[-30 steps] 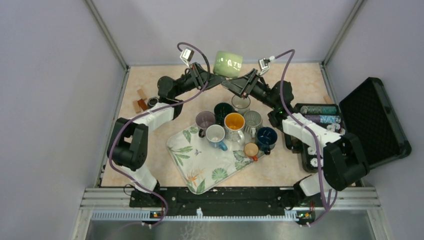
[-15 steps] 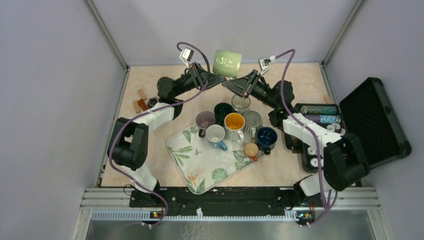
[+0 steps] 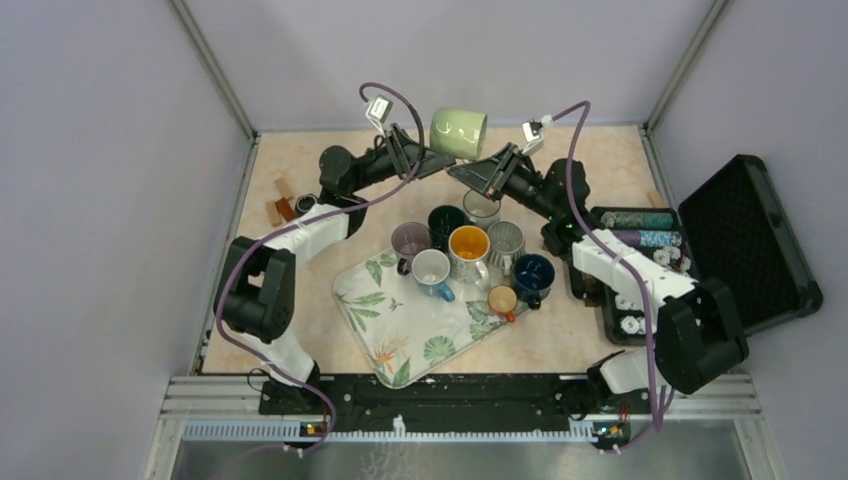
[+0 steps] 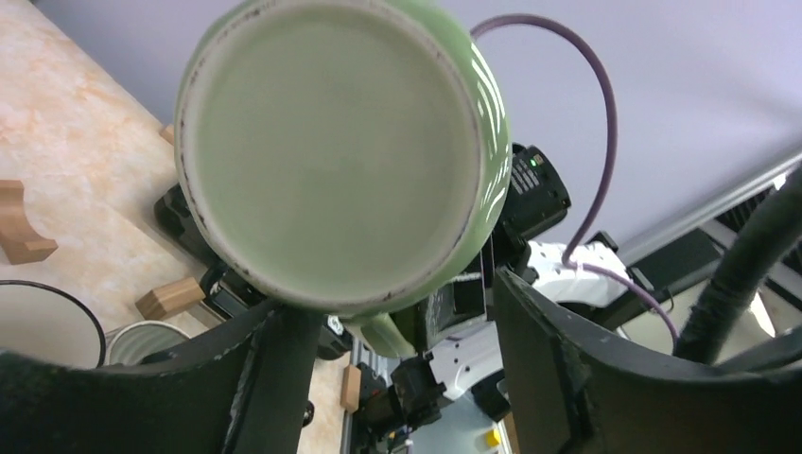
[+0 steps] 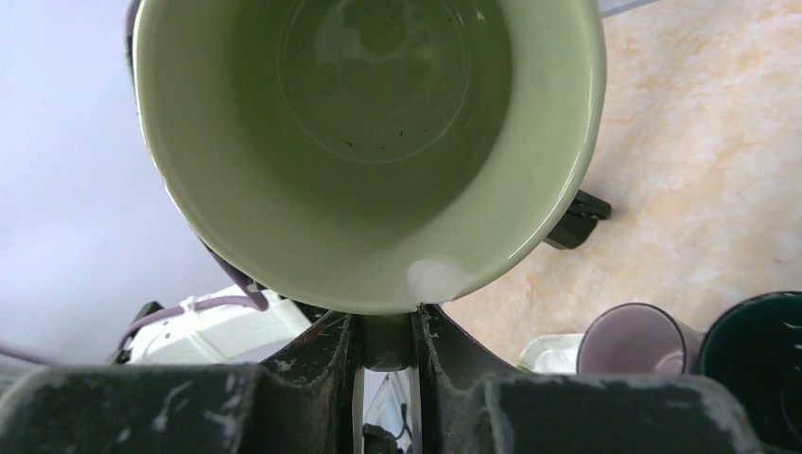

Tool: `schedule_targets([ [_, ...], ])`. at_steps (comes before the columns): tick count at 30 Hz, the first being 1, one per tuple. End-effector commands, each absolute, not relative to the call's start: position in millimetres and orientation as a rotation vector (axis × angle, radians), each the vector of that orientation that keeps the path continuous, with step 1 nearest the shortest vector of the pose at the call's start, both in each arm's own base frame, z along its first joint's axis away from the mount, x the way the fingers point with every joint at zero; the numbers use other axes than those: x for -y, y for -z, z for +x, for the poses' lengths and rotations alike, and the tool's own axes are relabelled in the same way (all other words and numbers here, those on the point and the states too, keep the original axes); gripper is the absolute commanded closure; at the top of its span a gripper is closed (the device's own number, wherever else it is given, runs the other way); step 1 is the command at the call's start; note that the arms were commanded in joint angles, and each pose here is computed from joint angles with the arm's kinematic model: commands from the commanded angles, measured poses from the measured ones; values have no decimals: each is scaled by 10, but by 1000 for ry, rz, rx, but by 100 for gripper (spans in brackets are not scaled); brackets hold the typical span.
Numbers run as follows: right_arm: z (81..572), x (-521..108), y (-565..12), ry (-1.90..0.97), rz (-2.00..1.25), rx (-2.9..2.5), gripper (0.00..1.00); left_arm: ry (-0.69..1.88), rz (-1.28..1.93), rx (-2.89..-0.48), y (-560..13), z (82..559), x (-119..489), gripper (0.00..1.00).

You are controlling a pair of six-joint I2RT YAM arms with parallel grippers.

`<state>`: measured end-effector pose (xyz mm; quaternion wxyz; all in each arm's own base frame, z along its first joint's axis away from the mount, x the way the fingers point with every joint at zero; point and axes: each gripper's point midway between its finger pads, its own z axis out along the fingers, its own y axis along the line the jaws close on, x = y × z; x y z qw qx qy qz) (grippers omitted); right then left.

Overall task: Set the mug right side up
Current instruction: Turn over the cup at the center of the board.

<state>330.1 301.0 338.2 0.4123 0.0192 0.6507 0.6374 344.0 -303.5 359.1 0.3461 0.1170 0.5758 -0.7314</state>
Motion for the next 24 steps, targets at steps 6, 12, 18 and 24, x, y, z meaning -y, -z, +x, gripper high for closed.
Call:
schedule_targets([
  [6,3175,-2857,-3895,-1507,-56,-1484,100,1571,357,-1542,-3737,3539,2939,12],
  [12,3172,-2820,-3879,-1441,-73,-1525,100,1362,353,-1605,-3655,3553,2781,2],
  [18,3085,-2753,-3810,-1367,-96,-1606,100,1184,328,-1630,-3649,3533,2579,2],
  [24,2821,-2624,-3732,-1302,-148,-1698,100,1023,333,-1615,-3741,3482,2370,2],
])
